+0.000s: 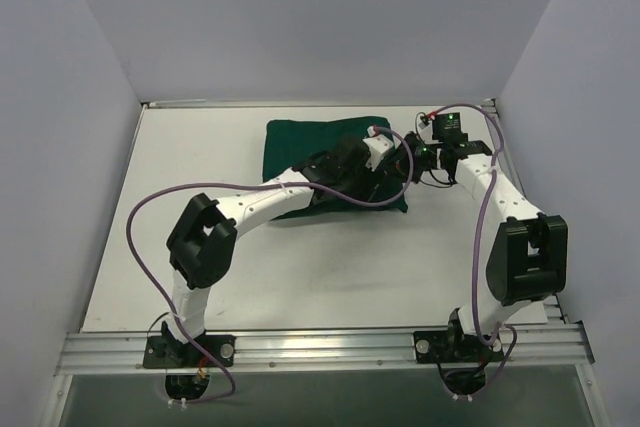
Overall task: Open and lay out the surgical kit
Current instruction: Open the surgical kit at the center of the board.
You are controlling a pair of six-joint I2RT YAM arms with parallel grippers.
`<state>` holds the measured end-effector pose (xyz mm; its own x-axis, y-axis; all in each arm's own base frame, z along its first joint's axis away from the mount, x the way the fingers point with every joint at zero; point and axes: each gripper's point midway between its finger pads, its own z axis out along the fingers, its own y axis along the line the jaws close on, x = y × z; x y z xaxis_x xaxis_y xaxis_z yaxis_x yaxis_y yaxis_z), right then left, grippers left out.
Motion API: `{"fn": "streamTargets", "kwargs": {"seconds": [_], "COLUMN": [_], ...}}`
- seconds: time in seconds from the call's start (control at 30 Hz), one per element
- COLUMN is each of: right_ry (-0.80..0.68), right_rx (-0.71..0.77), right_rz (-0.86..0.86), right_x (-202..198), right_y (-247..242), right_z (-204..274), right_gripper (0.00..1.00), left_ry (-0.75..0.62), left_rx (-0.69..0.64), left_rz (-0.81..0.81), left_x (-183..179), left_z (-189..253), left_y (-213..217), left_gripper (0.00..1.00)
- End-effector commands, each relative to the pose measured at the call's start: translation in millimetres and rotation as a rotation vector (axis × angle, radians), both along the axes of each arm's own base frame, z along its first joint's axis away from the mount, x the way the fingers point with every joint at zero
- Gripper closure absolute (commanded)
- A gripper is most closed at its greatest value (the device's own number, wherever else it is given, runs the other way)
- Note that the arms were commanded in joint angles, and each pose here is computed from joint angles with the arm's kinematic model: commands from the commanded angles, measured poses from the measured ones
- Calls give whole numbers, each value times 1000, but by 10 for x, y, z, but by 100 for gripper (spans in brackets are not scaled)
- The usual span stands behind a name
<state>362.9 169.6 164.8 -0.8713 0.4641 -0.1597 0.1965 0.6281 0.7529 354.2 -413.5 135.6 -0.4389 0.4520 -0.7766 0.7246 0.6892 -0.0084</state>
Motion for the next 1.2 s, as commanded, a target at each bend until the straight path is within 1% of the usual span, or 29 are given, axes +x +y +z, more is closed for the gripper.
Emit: {"fn": "streamTargets", "kwargs": {"seconds": [0.0,0.03,0.1,0.13,0.17,0.23,0.27,0.33,0.4,0.43,0.47,0.53,0.57,0.6,0.63,0.67,0.7,0.73,0.77,0.8,0.83,0.87,0.9,0.93,0.97,1.03,1.07,1.13,1.17], "right_ry": [-34,-33,-39,-33,-32,-50,-60,-95,-136,-155,-164,-166,-177,-200,-233,-253,-283,-273,-328,-342,-336,-355,-390,-391,-405,-439,-460,-474,-469], "right_rx": [53,52,51,38,12,-46,-91,-132,-194,-201,-207,-223,-229,-248,-264,-273,-291,-324,-333,-358,-394,-407,-413,-437,-459,-495,-499,-508,-510], "right_rz": [21,21,24,31,26,42,25,25,8,4,11,47,77,123,183,227,277,316,387,427,480,535,555,587,604,647,666,681,685], "right_x": [-84,-83,-73,-81,-65,-10,41,139,237,306,337,397,407,409,419,407,398,405,332,303,286,182,195,190,175,113,102,90,94], "right_y": [66,66,66,56,21,-51,-111,-153,-229,-229,-220,-104,-21,72,318,459,594,724,1032,1165,1298,1512,1646,1742,1821,2033,2093,2218,2233], "right_z": [282,277,290,270,245,262,259,361,418,468,477,457,456,452,479,485,481,347,456,414,241,216,276,146,100,40,24,-45,-83], "right_gripper": [94,93,85,77,60,48,40,37,35,35,35,35,35,36,36,36,36,36,36,35,35,34,33,32,30,26,22,21,22], "left_ry": [-133,-128,-125,-120,-116,-126,-121,-118,-120,-104,-120,-133,-154,-165,-171,-185,-210,-215,-212,-206,-151,-119,-60,20,73,165,171,195,191], "left_rx": [-56,-42,-46,-42,-47,-50,-59,-75,-118,-113,-141,-142,-136,-128,-116,-111,-73,-44,-16,23,50,29,20,24,43,42,20,-24,-55], "left_rz": [48,62,92,106,126,195,229,289,394,431,512,602,701,765,827,887,1031,1117,1192,1363,1430,1468,1480,1486,1484,1463,1459,1427,1403], "left_x": [282,304,373,414,447,593,646,731,896,911,1000,1029,1033,1020,985,874,851,763,670,471,318,259,247,164,166,90,63,15,-1], "left_z": [395,375,430,452,477,592,635,771,981,956,1139,1230,1309,1346,1368,1411,1411,1382,1337,1308,1202,1144,1015,876,725,521,499,345,385], "left_y": [-131,-99,-81,-24,13,206,299,551,981,1175,1538,1961,2426,2691,2957,3245,3791,4104,4390,5007,5221,5359,5461,5517,5506,5406,5358,5241,5133], "left_gripper": [26,45,71,93,98,98,98,98,98,98,98,98,98,98,98,98,98,98,98,98,88,70,50,2,6,6,6,6,6]}}
